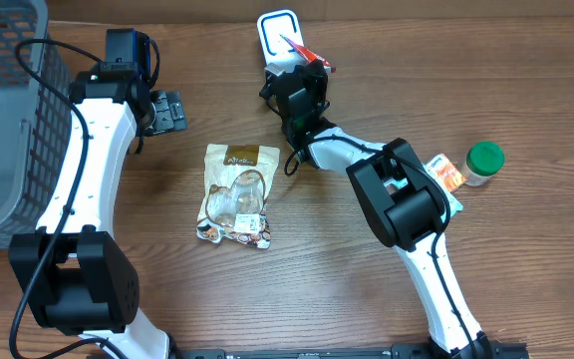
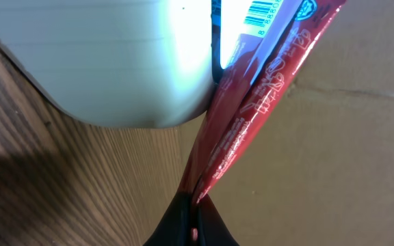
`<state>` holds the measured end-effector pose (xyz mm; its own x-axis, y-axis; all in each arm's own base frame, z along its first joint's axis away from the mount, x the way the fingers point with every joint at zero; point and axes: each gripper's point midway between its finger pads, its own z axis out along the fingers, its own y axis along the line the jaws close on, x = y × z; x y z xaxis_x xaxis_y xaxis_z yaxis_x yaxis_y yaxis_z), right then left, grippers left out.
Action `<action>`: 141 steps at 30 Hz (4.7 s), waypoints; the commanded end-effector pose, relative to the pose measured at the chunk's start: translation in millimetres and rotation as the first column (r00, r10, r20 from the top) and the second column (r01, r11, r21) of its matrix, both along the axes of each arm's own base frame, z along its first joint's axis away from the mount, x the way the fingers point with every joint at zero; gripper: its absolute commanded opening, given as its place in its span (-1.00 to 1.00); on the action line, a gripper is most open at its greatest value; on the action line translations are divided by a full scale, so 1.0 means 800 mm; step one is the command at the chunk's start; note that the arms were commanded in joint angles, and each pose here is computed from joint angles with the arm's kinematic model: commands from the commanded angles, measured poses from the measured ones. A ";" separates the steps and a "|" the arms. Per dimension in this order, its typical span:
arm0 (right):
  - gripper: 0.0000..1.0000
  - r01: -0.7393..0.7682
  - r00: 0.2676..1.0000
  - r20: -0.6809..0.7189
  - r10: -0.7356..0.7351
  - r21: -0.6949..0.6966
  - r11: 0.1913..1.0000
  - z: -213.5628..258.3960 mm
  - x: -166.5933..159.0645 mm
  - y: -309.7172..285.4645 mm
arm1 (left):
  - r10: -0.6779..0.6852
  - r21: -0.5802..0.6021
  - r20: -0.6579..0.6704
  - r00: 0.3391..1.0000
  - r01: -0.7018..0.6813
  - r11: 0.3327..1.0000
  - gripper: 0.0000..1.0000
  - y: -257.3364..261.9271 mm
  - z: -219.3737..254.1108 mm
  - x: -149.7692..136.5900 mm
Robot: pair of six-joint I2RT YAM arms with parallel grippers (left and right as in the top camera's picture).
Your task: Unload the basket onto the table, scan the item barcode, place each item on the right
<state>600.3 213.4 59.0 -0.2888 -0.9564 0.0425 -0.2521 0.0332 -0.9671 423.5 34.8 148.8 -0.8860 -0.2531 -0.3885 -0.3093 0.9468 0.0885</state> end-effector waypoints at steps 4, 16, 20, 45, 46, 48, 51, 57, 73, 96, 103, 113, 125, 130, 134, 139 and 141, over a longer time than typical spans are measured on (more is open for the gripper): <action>-0.93 0.000 1.000 0.003 0.000 -0.010 1.000 -0.002 0.001 0.003 | 0.017 0.006 0.009 1.000 -0.017 1.000 1.00 0.004 0.002 0.003; -0.93 0.035 0.998 0.045 -0.035 0.004 0.999 0.016 0.002 -0.003 | 0.017 0.006 0.009 1.000 -0.017 1.000 1.00 0.004 0.002 0.003; -0.93 0.079 0.986 0.136 -0.101 0.157 0.984 0.065 0.001 -0.008 | 0.017 0.006 0.009 1.000 -0.017 1.000 1.00 0.004 0.002 0.003; -0.93 0.811 0.525 -0.825 -0.208 0.410 0.418 0.081 -0.294 -0.079 | 0.017 0.006 0.009 1.000 -0.017 1.000 0.99 0.004 0.002 0.003; -0.93 0.836 0.478 -0.852 -0.211 0.368 0.407 0.076 -0.306 -0.086 | 0.017 0.006 0.009 1.000 -0.017 1.000 1.00 0.004 0.002 0.003; -0.93 0.889 0.373 -0.891 -0.257 0.265 0.373 0.064 -0.331 -0.115 | 0.017 0.006 0.009 1.000 -0.017 1.000 0.99 0.004 0.002 0.003; -0.93 0.928 0.292 -0.907 -0.303 0.191 0.321 0.047 -0.345 -0.150 | 0.017 0.006 0.009 1.000 -0.017 1.000 1.00 0.004 0.002 0.003; -0.93 0.974 0.203 -0.912 -0.357 0.153 0.164 0.028 -0.348 -0.210 | 0.017 0.006 0.009 1.000 -0.017 1.000 1.00 0.004 0.002 0.003; -0.93 0.990 0.138 -0.912 -0.386 0.140 0.024 0.012 -0.351 -0.262 | 0.017 0.006 0.009 1.000 -0.017 1.000 1.00 0.004 0.002 0.003; 0.18 0.949 0.275 -0.961 0.007 0.271 -0.161 -0.003 -0.305 -0.114 | 0.017 0.006 0.009 1.000 -0.017 1.000 1.00 0.004 0.002 0.003; 0.19 0.904 0.415 -0.908 0.063 0.404 -0.140 0.006 -0.288 -0.006 | 0.017 0.006 0.009 1.000 -0.017 1.000 1.00 0.004 0.002 0.003; 0.42 0.819 0.555 -0.830 -0.058 0.557 -0.138 0.010 -0.308 0.082 | 0.017 0.006 0.009 1.000 -0.017 1.000 1.00 0.004 0.002 0.003; 0.65 0.792 0.608 -0.794 -0.003 0.606 -0.073 0.016 -0.335 0.134 | 0.007 -0.042 0.044 0.999 -0.005 0.999 1.00 -0.006 0.004 0.013; 0.75 0.803 0.593 -0.805 -0.018 0.593 -0.060 0.013 -0.341 0.129 | -0.050 -0.194 -0.093 0.994 0.031 0.980 0.99 -0.041 -0.013 -0.026; 0.78 0.807 0.587 -0.809 -0.025 0.587 -0.056 0.012 -0.343 0.127 | -0.048 -0.204 -0.199 0.979 0.006 0.979 0.21 -0.043 -0.036 -0.059; 0.78 0.804 0.591 -0.806 -0.031 0.591 -0.056 0.012 -0.342 0.126 | -0.061 -0.217 -0.260 0.964 0.003 0.976 -0.53 -0.051 -0.091 -0.084; 0.83 0.801 0.595 -0.803 -0.037 0.596 -0.055 0.012 -0.341 0.124 | -0.080 -0.242 -0.265 0.961 0.014 0.970 -0.56 -0.061 -0.113 -0.091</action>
<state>325.2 315.6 67.8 -0.9473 0.0152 -0.3200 -0.0666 0.9677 0.2432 369.1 1.8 86.8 -0.9505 -0.2793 -0.1360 -0.2780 0.9601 -0.0284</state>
